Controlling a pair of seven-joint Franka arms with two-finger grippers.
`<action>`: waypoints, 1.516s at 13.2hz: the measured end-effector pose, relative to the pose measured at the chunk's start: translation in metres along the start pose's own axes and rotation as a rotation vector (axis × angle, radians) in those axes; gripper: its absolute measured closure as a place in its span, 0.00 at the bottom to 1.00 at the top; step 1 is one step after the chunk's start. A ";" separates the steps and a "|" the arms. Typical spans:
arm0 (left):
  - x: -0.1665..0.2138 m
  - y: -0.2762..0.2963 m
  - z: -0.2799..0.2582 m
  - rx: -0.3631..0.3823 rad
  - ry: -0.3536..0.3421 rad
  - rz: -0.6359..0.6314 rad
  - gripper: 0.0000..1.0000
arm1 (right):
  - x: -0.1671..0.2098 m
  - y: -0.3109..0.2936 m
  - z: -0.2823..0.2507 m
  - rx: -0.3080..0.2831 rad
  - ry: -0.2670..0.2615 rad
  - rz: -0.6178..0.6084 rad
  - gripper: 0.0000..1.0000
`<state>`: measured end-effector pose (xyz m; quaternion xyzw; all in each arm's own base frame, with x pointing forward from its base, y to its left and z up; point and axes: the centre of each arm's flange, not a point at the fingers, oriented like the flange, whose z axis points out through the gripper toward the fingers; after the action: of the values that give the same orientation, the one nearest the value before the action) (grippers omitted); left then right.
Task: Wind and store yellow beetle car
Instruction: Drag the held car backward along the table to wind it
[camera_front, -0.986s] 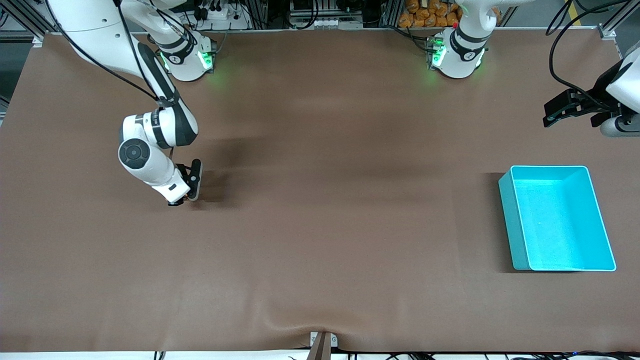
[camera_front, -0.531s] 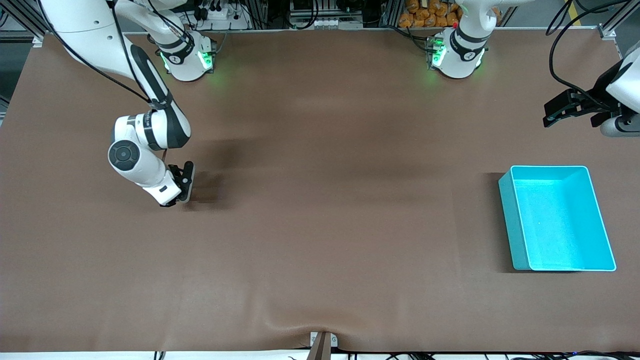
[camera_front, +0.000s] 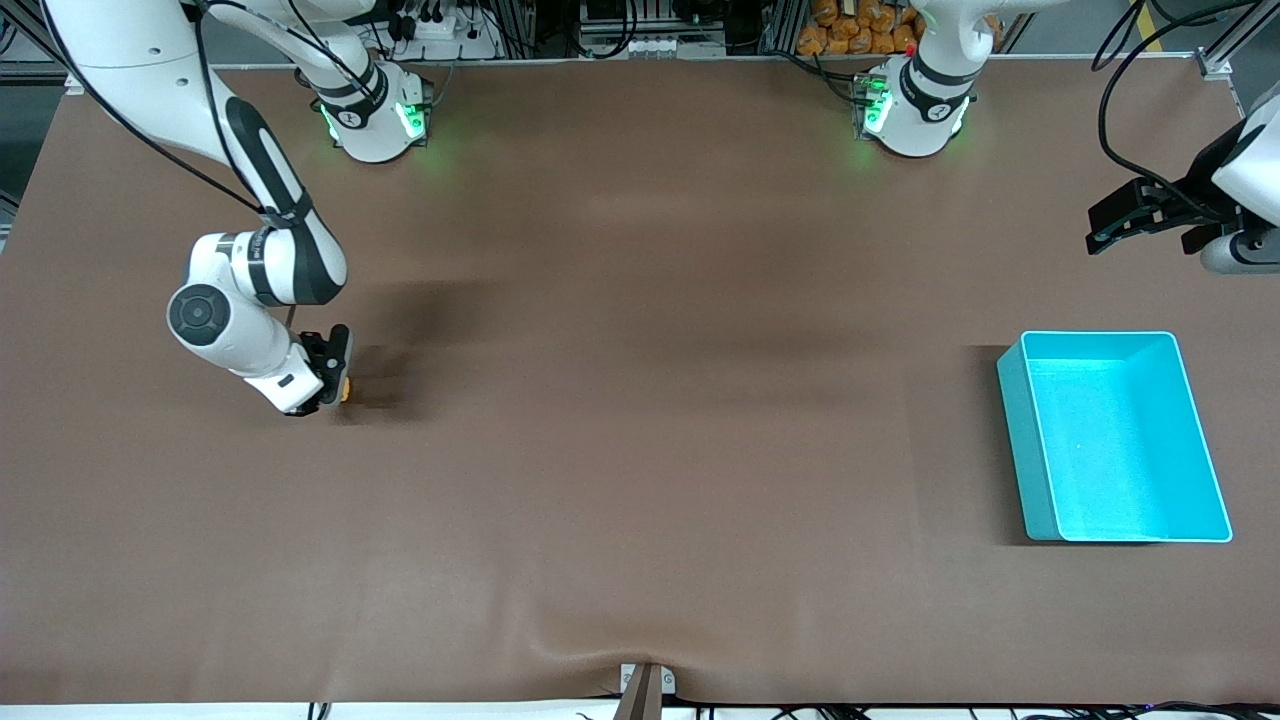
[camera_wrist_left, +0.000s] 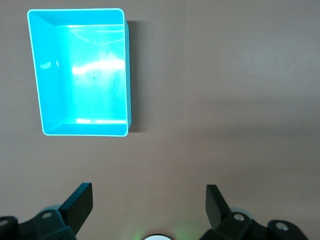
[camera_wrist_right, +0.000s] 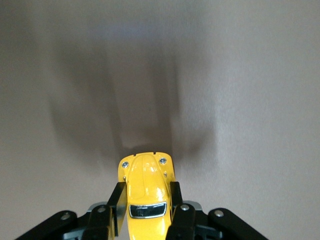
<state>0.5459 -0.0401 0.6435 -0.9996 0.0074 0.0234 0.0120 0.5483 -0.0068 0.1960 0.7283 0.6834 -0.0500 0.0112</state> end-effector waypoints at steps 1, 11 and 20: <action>0.000 0.000 0.000 0.000 0.000 0.000 0.00 | -0.006 0.000 0.001 0.000 0.001 -0.001 0.60; 0.000 0.000 0.000 0.000 0.000 0.000 0.00 | -0.092 -0.001 0.008 0.006 0.010 0.069 0.60; 0.000 0.000 0.000 0.000 0.000 0.000 0.00 | -0.145 -0.008 0.013 0.010 0.014 0.104 0.60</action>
<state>0.5459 -0.0400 0.6435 -0.9996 0.0073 0.0234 0.0120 0.5310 -0.1513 0.1962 0.7632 0.6444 -0.0476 0.0052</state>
